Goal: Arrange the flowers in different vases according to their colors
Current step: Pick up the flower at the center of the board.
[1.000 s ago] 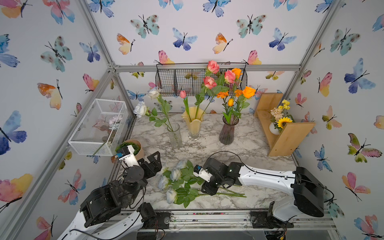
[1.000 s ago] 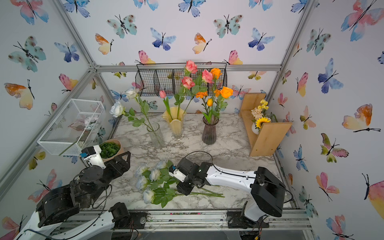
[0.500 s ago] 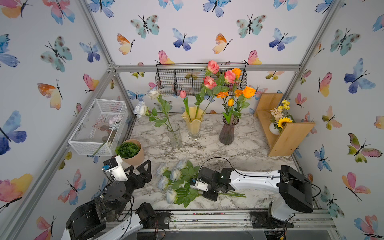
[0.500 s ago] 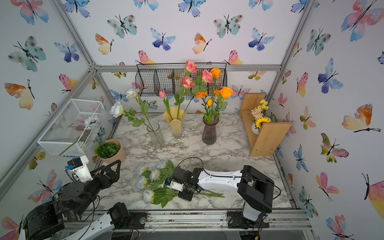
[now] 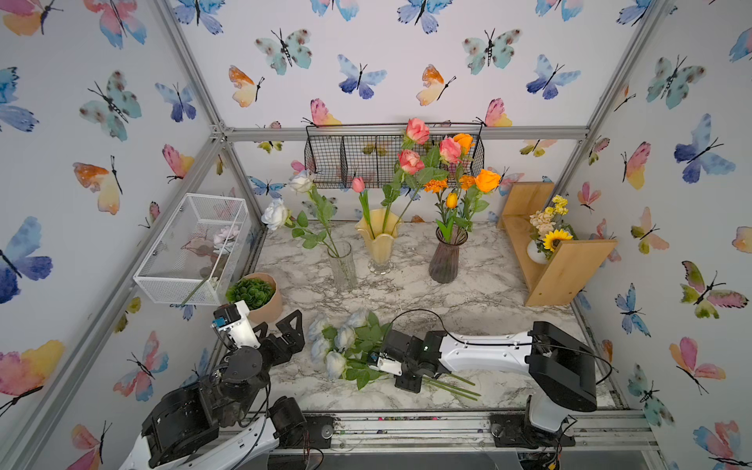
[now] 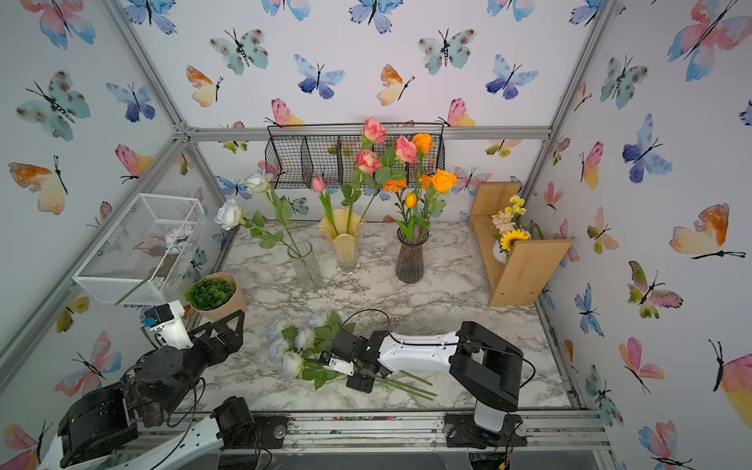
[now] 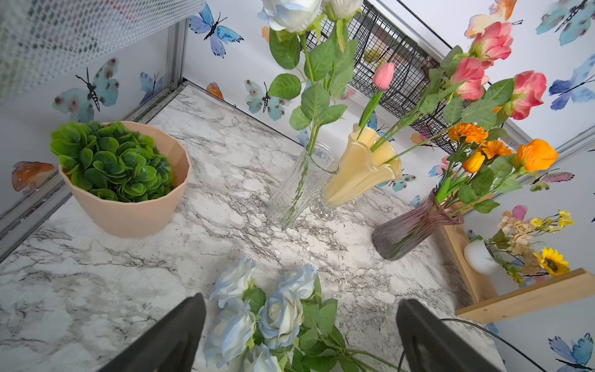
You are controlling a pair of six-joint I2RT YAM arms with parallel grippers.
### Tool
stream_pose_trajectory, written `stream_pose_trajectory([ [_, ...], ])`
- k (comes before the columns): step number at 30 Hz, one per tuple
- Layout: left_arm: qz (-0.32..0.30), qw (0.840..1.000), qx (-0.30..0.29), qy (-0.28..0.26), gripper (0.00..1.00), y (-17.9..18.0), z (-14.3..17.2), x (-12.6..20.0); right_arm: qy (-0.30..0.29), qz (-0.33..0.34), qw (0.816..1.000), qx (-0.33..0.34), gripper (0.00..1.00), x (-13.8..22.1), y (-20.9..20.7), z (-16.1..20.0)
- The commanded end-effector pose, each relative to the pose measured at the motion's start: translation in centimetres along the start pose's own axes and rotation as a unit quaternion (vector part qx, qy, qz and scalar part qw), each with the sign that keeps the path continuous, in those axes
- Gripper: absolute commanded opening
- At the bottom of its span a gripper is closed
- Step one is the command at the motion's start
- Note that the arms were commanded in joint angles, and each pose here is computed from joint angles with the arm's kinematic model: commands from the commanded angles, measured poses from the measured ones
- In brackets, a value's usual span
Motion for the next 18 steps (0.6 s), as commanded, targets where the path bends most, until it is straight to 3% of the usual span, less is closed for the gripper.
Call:
stream_pose_trajectory([
  [1,-0.004,1.000,0.002,-0.007,0.99,-0.1,0.3,-0.5,-0.023,0.034,0.999,0.014,0.03,1.8,-0.3,-0.8],
  [10,-0.005,1.000,0.003,-0.012,0.99,0.1,0.7,-0.6,-0.047,0.103,0.991,0.071,0.02,1.8,-1.6,-1.1],
  [18,0.001,0.999,0.034,-0.034,0.99,1.5,0.6,0.4,-0.086,0.095,0.990,0.051,0.03,4.2,-3.2,-2.3],
])
Point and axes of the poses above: each gripper's point midway between its finger pads, its own x axis back along the fingers, its own y axis along the line the jaws close on, z = x × y, the point moved 10 cm from there along x, back along the fingers, and after that the axes turned 8 degrees about -x, right-handed, at the moved point
